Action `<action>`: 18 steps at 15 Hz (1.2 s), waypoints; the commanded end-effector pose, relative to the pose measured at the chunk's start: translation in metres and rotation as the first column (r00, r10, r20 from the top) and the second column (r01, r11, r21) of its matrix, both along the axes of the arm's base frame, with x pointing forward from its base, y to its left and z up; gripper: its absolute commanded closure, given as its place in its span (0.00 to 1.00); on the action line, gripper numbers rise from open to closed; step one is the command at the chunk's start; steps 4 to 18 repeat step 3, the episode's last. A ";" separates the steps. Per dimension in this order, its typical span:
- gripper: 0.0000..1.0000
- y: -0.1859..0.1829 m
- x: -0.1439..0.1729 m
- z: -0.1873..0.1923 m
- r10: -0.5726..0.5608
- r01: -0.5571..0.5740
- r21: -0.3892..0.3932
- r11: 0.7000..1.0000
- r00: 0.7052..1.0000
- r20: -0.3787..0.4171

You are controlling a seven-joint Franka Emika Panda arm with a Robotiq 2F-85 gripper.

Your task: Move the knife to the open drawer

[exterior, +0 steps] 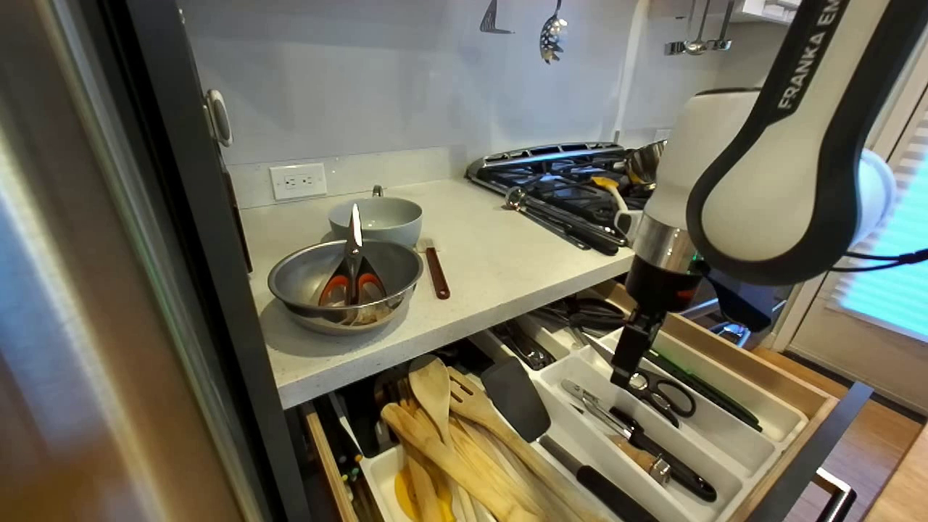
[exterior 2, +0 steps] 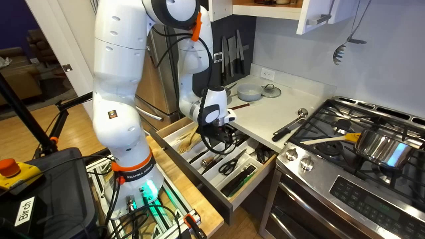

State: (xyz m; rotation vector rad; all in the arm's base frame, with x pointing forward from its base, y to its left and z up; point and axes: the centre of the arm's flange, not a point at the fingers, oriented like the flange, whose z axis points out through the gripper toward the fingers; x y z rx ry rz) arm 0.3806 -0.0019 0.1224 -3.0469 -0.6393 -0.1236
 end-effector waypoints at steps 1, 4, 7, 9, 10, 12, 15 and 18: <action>0.00 -0.027 -0.022 0.077 0.159 -0.164 0.042 0.986 0.980 0.117; 0.00 -0.009 0.021 0.034 0.111 -0.112 0.001 0.994 0.989 0.097; 0.00 -0.009 0.021 0.034 0.111 -0.112 0.001 0.994 0.989 0.097; 0.00 -0.009 0.021 0.034 0.111 -0.112 0.001 0.994 0.989 0.097; 0.00 -0.009 0.021 0.034 0.111 -0.112 0.001 0.994 0.989 0.097; 0.00 -0.009 0.021 0.034 0.111 -0.112 0.001 0.994 0.989 0.097; 0.00 -0.009 0.021 0.034 0.111 -0.112 0.001 0.994 0.989 0.097; 0.00 -0.009 0.021 0.034 0.111 -0.112 0.001 0.994 0.989 0.097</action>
